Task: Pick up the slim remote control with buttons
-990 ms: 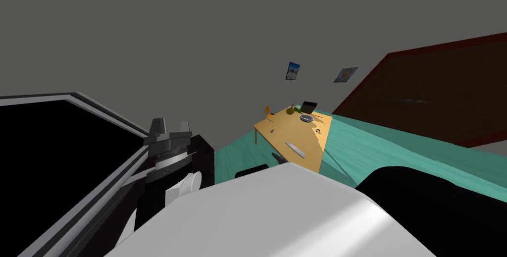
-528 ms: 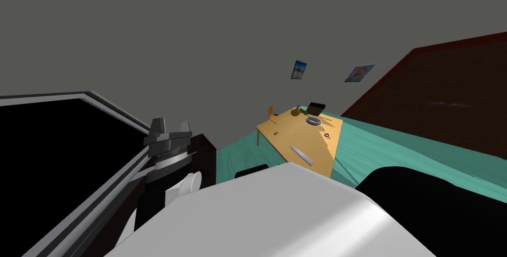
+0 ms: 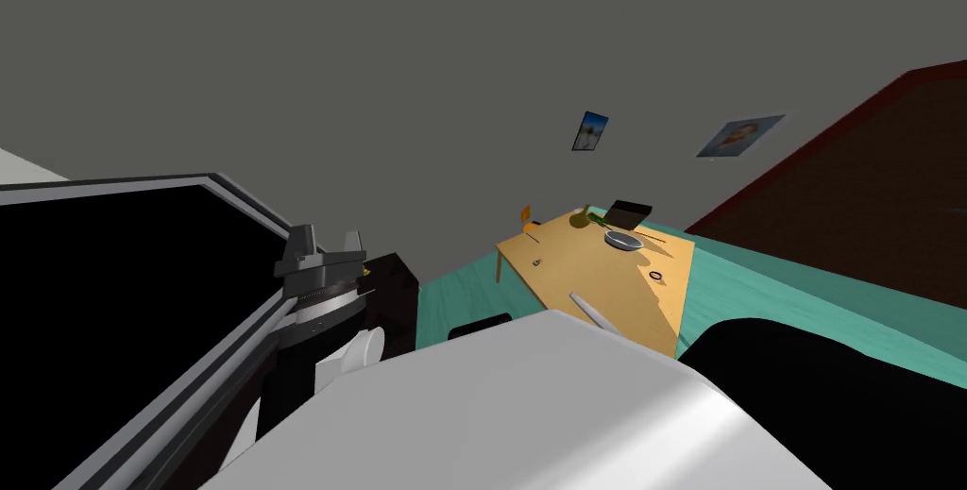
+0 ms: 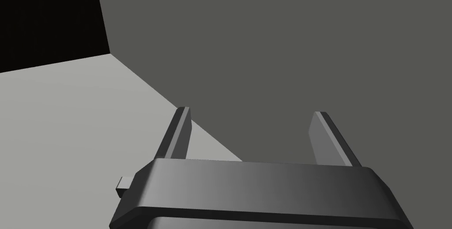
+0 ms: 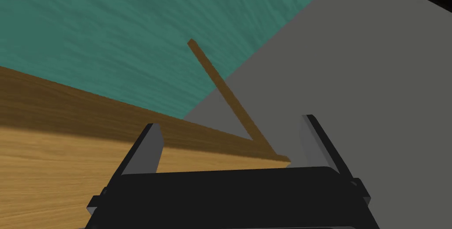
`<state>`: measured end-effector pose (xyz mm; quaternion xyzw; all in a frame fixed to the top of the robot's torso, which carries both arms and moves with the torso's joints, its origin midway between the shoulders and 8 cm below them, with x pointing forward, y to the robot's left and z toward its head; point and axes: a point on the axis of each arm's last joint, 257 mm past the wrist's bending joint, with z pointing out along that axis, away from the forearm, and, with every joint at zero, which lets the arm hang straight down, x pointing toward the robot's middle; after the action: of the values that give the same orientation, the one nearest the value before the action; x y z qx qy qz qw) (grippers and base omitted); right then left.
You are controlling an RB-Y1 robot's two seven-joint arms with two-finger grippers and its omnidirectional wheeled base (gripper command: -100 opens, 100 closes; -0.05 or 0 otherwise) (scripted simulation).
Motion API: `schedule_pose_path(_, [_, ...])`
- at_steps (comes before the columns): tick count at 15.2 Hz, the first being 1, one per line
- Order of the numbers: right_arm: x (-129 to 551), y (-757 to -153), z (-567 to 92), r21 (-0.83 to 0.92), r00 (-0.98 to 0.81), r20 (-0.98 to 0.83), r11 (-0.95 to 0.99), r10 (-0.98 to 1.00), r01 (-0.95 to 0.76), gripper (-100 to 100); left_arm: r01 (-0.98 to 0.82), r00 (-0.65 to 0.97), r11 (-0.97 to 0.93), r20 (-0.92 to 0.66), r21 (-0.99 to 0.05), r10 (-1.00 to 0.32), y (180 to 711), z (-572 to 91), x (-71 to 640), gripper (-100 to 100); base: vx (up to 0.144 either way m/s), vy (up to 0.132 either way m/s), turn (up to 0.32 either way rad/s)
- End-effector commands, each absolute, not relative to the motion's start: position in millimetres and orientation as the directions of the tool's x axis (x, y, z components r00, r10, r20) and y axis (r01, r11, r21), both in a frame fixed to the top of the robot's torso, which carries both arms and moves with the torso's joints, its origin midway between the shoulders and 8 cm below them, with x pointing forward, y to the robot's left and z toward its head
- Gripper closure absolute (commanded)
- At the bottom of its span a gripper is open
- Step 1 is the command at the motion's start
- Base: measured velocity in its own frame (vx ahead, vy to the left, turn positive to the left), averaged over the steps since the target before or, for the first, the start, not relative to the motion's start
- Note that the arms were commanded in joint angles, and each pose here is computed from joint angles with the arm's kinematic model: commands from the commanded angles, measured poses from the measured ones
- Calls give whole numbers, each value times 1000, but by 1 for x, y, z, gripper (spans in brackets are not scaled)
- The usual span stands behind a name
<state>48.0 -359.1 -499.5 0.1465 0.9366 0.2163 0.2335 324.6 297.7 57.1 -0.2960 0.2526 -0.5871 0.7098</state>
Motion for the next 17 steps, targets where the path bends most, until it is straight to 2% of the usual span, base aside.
schedule_pose_path(1, [24, -379, -508, 417, -877, -349, 893, 331, 171, -100, 684, 183, 135, -11, -717, -983, 298, 57, 325, 0, 99, 2, 109])
schedule_pose_path(9, [-95, -473, -519, 171, -975, -176, 980, 135, 104, -100, 684, 183, 135, -11, -717, -983, 298, 57, 325, 0, 101, -16, 154])
schedule_pose_path(17, [-165, -534, -512, 28, -999, -33, 1000, 11, 10, -100, 684, 183, 135, -11, -717, -983, 298, 57, 325, 0, 100, -48, 155])
